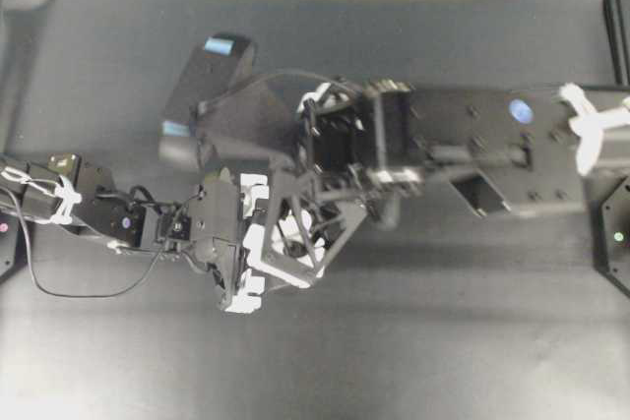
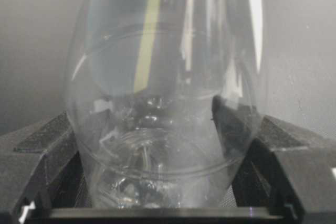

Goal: Open the bottle cap by holding the bottle with the left arm and twisting the cap with the right arm.

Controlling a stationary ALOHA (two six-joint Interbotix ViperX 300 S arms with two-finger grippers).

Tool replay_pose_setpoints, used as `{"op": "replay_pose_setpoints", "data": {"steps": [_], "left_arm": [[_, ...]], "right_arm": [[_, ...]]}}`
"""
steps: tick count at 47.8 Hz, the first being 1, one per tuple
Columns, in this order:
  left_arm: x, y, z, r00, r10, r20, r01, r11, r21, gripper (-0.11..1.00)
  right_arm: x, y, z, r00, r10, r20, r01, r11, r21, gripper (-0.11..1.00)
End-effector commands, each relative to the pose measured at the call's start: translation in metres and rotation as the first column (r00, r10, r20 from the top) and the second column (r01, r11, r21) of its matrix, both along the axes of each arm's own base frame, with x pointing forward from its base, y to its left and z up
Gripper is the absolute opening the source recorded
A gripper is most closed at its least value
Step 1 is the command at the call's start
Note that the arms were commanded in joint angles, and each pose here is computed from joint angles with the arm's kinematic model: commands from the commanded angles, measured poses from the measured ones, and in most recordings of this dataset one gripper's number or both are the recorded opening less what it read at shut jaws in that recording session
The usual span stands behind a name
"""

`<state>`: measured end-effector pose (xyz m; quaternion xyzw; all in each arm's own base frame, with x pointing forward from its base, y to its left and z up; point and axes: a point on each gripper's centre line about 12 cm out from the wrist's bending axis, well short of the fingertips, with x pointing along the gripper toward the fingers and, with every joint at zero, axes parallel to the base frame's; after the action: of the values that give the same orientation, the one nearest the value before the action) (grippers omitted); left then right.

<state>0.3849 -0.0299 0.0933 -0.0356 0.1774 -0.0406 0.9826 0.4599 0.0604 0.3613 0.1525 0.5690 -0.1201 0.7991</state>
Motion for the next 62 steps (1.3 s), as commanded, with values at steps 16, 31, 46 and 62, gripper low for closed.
{"op": "replay_pose_setpoints", "data": {"steps": [16,31,46,62], "left_arm": [[-0.002,-0.007,-0.006,0.999,-0.019,-0.029,0.019,1.0,0.0,0.79],[-0.002,-0.007,-0.006,0.999,-0.02,-0.029,0.02,1.0,0.001,0.79],[-0.003,-0.008,-0.006,0.999,-0.021,-0.031,0.021,1.0,0.0,0.79],[-0.003,-0.008,-0.006,0.999,-0.022,-0.031,0.022,1.0,0.001,0.79]], "right_arm": [[0.018,0.005,-0.035,0.966,-0.244,-0.087,0.253,0.96,0.117,0.76],[0.014,0.002,-0.064,0.958,-0.256,-0.128,0.269,0.958,0.101,0.76],[0.012,0.002,-0.067,0.961,-0.249,-0.122,0.261,0.96,0.102,0.56],[0.009,-0.001,-0.07,0.972,-0.2,-0.122,0.211,0.974,0.088,0.36]]}}
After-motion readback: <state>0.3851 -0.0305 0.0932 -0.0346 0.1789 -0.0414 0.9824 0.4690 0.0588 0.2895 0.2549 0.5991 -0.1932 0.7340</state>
